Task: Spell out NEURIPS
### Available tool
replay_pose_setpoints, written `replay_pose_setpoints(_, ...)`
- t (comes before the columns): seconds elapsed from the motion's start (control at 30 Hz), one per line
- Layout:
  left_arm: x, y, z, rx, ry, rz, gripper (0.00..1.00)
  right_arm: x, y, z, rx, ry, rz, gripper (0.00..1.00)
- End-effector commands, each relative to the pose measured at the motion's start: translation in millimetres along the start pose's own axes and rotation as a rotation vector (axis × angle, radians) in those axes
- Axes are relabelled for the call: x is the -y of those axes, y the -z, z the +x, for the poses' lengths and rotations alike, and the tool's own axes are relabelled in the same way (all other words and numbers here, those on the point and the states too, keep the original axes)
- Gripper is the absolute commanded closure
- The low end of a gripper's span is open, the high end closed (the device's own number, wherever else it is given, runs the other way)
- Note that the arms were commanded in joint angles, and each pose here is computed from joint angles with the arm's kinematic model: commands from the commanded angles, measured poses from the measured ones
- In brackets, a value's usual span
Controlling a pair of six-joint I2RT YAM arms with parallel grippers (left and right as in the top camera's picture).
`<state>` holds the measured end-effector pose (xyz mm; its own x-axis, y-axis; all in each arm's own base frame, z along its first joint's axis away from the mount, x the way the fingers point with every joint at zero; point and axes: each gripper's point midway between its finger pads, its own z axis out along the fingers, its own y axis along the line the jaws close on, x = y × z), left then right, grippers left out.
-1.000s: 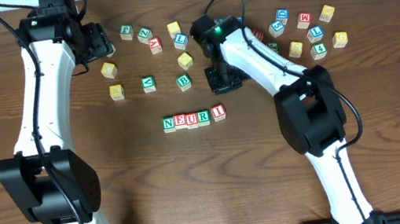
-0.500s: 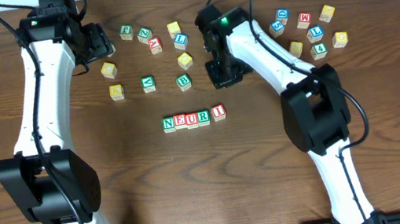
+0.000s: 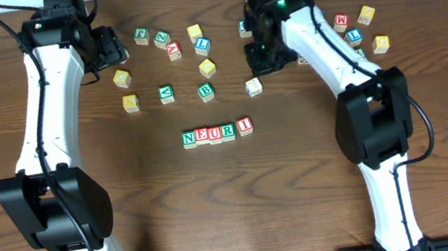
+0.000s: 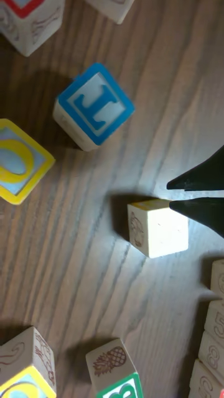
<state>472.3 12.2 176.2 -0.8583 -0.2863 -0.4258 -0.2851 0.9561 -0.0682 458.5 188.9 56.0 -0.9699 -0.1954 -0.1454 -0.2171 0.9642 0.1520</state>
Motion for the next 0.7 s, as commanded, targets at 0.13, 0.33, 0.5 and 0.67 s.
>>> replay_pose_setpoints(0.13, -1.1, -2.5, 5.3, -0.013, -0.005, -0.009, 0.25, -22.9, -8.3, -1.5, -0.01, 0.117, -0.166, 0.99)
replay_pose_setpoints(0.33, -1.0, -2.5, 5.2, -0.013, -0.005, -0.009, 0.25, -21.9, -13.6, 0.7, -0.022, 0.115, -0.175, 0.99)
replay_pose_setpoints(0.5, -1.1, -2.5, 5.2, -0.013, -0.006, -0.009, 0.25, -19.8, -21.3, 3.9, -0.028, 0.112, -0.173, 0.99)
replay_pose_setpoints(0.67, -1.1, -2.5, 5.2, -0.013, -0.005, -0.009, 0.25, -9.6, -32.7, 12.3, -0.052, 0.088, -0.167, 0.99)
